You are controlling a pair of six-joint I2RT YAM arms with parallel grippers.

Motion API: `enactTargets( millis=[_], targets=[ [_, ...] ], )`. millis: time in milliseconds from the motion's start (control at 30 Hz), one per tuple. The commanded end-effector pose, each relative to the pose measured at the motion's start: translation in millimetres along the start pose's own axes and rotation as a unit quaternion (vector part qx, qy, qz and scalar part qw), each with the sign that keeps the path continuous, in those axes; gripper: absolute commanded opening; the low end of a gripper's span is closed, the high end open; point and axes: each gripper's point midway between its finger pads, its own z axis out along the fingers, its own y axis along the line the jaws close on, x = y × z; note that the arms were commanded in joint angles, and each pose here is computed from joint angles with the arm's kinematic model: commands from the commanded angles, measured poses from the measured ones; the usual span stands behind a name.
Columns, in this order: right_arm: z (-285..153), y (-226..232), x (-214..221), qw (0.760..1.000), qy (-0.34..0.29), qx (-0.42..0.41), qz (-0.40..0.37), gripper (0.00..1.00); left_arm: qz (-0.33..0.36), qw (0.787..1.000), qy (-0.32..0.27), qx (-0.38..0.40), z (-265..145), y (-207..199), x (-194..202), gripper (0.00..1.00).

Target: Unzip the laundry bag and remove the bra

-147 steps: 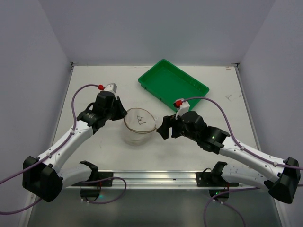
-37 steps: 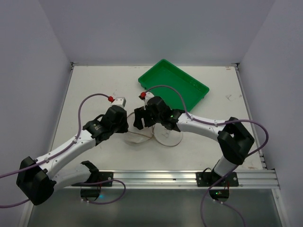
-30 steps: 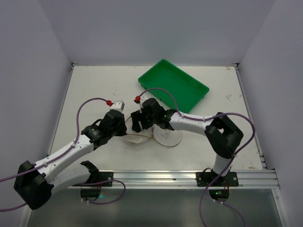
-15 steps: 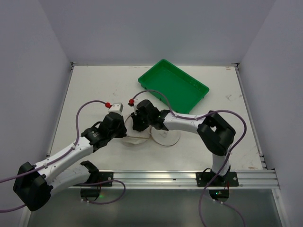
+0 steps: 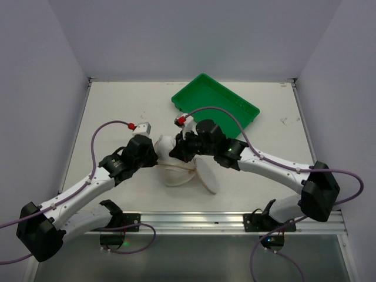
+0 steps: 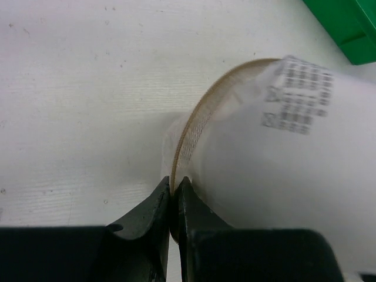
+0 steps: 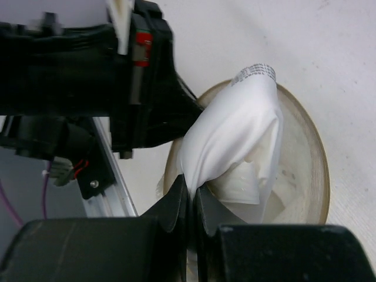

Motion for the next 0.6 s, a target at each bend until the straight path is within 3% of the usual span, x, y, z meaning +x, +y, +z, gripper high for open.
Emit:
enactTargets(
  millis=[0, 167, 367, 567],
  targets=[
    [-20, 29, -13, 0.997, -0.029, -0.066, -0.022, 0.00, -0.011, 1.000, -0.013, -0.017, -5, 1, -16, 0.11],
    [-28, 30, -28, 0.995, -0.078, -0.063, -0.007, 0.00, -0.015, 1.000, -0.001, 0.002, -8, -3, -8, 0.10],
    [-27, 31, -31, 0.994, -0.088, -0.062, 0.027, 0.00, -0.014, 1.000, 0.006, -0.011, -12, 10, 5, 0.10],
    [-62, 27, -64, 0.980, -0.193, -0.032, 0.046, 0.00, -0.021, 0.999, 0.025, 0.012, -5, 8, 23, 0.09]
  ],
)
